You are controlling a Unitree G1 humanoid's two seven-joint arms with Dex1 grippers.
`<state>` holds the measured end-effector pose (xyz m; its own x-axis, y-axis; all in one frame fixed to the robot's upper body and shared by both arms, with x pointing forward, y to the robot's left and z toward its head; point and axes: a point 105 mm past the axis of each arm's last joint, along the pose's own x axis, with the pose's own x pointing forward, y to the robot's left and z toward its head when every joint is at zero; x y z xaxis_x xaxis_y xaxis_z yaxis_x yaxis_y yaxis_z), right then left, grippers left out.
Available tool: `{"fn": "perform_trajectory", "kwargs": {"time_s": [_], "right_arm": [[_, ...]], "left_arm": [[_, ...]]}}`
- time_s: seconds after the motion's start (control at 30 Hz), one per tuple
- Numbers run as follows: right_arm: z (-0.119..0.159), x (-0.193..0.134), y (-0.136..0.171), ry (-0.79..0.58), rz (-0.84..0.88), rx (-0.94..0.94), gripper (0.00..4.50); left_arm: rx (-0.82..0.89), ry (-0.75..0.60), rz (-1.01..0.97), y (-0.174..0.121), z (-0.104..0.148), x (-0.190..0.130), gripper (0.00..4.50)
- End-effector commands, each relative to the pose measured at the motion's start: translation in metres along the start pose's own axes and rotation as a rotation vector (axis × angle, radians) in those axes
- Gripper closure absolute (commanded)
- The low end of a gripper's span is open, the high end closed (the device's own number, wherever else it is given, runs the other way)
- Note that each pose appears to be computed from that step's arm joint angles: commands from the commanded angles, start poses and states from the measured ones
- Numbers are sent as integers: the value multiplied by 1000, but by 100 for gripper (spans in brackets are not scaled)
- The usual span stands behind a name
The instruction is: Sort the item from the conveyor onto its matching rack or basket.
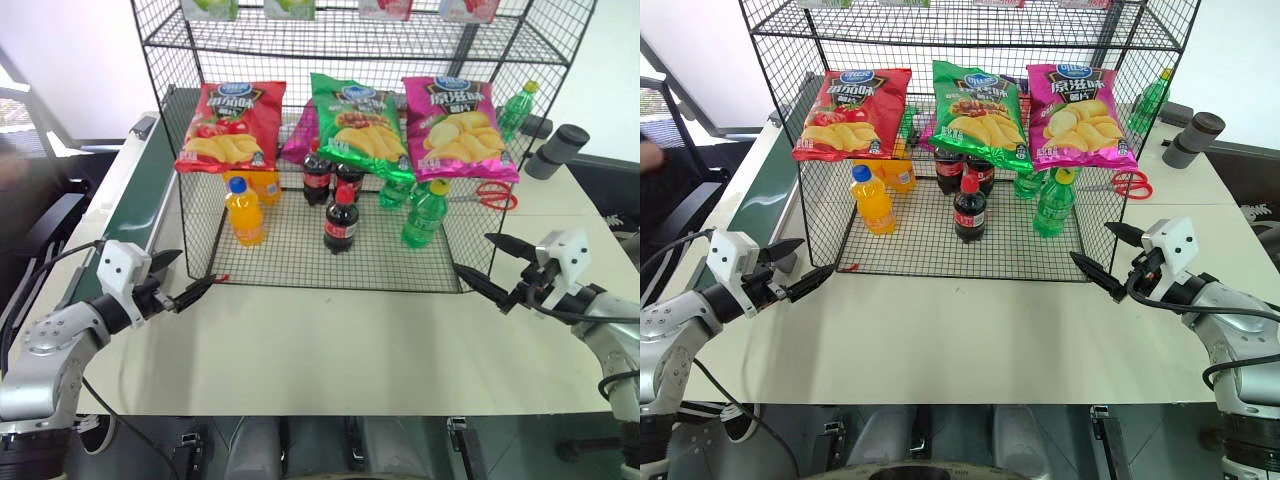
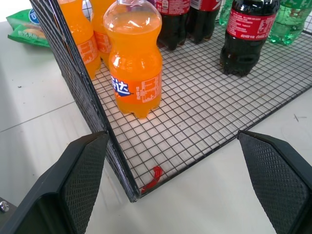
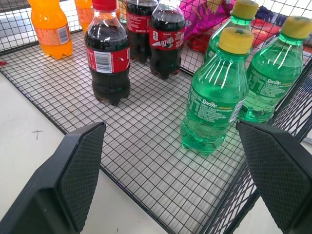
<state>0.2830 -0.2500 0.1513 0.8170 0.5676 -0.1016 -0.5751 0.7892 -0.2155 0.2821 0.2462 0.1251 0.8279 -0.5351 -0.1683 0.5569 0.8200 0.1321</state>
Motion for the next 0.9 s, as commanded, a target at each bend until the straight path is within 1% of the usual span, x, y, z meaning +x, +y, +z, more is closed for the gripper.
{"fn": "perform_trajectory", "kwargs": {"time_s": [0.03, 0.9], "right_arm": [[11, -3, -6, -32, -17, -42, 4], [4, -1, -4, -30, -9, -43, 4]], "left_arm": [[54, -45, 2, 0, 15, -5, 0], [60, -25, 26, 3, 12, -6, 0]]}}
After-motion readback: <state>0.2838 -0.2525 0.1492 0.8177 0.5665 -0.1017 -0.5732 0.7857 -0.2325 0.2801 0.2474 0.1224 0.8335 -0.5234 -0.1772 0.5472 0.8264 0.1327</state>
